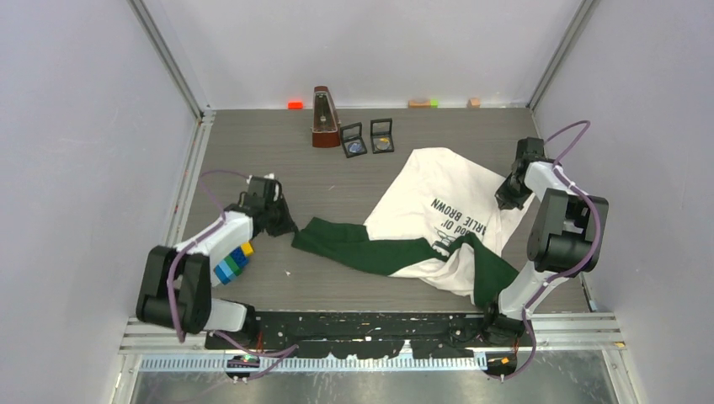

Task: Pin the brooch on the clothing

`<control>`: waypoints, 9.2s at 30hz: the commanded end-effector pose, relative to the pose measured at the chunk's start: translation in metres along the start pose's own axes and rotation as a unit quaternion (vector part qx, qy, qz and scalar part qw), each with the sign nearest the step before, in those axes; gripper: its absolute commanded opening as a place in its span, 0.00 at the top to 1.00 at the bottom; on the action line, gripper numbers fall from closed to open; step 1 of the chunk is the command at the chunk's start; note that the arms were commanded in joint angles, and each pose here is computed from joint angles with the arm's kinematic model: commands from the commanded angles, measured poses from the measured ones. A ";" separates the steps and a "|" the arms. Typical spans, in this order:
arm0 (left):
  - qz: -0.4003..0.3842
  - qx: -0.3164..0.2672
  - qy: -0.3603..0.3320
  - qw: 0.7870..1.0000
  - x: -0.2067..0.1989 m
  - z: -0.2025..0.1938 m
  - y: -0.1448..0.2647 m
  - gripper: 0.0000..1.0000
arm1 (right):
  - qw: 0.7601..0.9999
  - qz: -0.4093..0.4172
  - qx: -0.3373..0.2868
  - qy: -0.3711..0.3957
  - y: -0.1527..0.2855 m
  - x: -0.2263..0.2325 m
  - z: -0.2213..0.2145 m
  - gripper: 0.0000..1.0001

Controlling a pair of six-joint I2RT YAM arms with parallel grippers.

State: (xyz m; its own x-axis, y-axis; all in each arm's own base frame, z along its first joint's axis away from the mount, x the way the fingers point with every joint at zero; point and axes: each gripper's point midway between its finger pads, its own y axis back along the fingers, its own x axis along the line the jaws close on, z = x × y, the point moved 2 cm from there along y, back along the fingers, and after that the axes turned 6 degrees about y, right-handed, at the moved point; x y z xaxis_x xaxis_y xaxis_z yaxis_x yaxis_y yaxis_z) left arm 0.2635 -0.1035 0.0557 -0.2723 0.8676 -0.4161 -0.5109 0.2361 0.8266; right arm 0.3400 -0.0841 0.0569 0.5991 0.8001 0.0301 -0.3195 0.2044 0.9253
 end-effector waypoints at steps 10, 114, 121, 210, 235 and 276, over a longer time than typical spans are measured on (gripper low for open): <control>-0.052 -0.104 0.006 0.993 -0.043 0.148 -0.047 1.00 | 0.993 -0.085 -0.064 -0.045 0.014 -0.043 0.026 1.00; -0.026 -0.145 -0.131 0.980 -0.021 0.123 0.137 0.30 | 0.672 0.509 0.169 0.511 0.199 0.269 -0.449 0.99; -0.011 -0.131 -0.116 0.985 -0.015 0.121 0.129 0.22 | 0.653 0.504 0.132 0.549 0.221 0.262 -0.460 0.56; 0.044 -0.097 -0.196 0.975 -0.090 0.119 0.013 0.10 | 0.986 0.095 -0.071 0.117 0.080 0.080 -0.060 0.17; -0.248 0.095 -0.464 0.845 -0.224 -0.088 -0.051 0.38 | 0.994 0.096 -0.030 0.049 0.044 0.046 -0.035 0.30; -0.206 0.087 -0.352 0.909 -0.145 -0.107 0.100 1.00 | 0.989 0.141 0.015 0.044 0.038 0.057 -0.057 0.99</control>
State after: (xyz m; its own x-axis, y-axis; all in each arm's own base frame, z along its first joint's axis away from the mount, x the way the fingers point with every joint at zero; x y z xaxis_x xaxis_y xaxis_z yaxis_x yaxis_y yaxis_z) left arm 0.1985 -0.2778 0.1489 0.6281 0.7014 -0.3368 -0.3470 0.6399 0.6856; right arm 0.3185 -0.0020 0.0541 0.4317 0.8777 0.2081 -0.3787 -0.0331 0.9249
